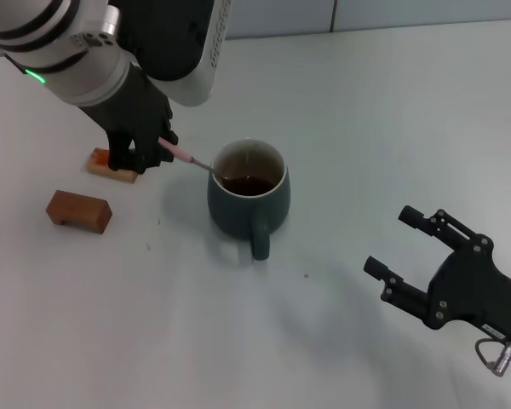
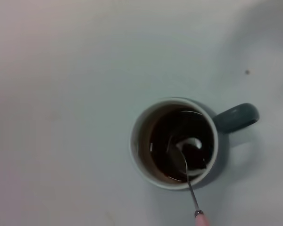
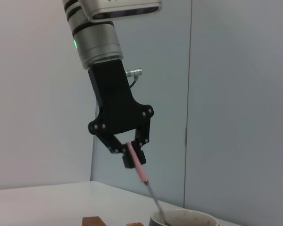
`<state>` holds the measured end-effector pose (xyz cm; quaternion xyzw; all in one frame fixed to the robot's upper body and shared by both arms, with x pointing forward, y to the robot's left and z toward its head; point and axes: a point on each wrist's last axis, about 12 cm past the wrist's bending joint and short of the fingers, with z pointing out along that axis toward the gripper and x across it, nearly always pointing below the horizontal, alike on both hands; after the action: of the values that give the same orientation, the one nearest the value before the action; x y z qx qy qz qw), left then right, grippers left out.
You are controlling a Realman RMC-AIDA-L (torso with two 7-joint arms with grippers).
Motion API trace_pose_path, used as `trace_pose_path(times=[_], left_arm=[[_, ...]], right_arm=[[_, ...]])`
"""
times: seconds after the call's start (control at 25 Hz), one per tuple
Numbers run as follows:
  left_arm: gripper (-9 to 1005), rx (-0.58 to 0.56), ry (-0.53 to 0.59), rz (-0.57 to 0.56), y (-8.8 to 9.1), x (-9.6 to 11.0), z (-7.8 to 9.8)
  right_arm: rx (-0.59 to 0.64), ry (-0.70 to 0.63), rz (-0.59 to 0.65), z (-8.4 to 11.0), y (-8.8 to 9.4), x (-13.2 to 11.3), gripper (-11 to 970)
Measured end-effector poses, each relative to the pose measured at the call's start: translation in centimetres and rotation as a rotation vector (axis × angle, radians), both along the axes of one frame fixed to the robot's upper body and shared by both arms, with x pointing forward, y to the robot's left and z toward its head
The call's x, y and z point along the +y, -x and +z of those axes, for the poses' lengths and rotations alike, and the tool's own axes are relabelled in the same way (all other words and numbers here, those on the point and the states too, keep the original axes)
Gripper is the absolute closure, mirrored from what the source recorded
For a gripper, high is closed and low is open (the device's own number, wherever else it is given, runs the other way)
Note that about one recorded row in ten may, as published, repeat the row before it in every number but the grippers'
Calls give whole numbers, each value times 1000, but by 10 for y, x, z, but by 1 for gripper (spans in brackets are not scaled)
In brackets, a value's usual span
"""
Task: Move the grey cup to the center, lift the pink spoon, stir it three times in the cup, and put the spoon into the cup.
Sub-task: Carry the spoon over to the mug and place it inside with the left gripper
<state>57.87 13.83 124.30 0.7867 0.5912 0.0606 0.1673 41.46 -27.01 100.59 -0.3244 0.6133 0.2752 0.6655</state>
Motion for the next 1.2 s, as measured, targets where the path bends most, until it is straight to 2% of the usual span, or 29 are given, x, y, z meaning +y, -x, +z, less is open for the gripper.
trace_pose_path(times=[0.36, 0.56, 0.88, 1.2], left_arm=[[870, -44, 46, -53, -3, -15, 6], [870, -34, 52, -98, 1, -23, 4], [870, -2, 12, -82, 8, -17, 1], [870, -8, 0, -47, 5, -8, 3]], right_arm=[[0, -1, 2, 0, -1, 1, 198], [1, -1, 2, 0, 0, 1, 198], [4, 0, 3, -1, 1, 1, 197], [4, 2, 10, -1, -1, 2, 198]])
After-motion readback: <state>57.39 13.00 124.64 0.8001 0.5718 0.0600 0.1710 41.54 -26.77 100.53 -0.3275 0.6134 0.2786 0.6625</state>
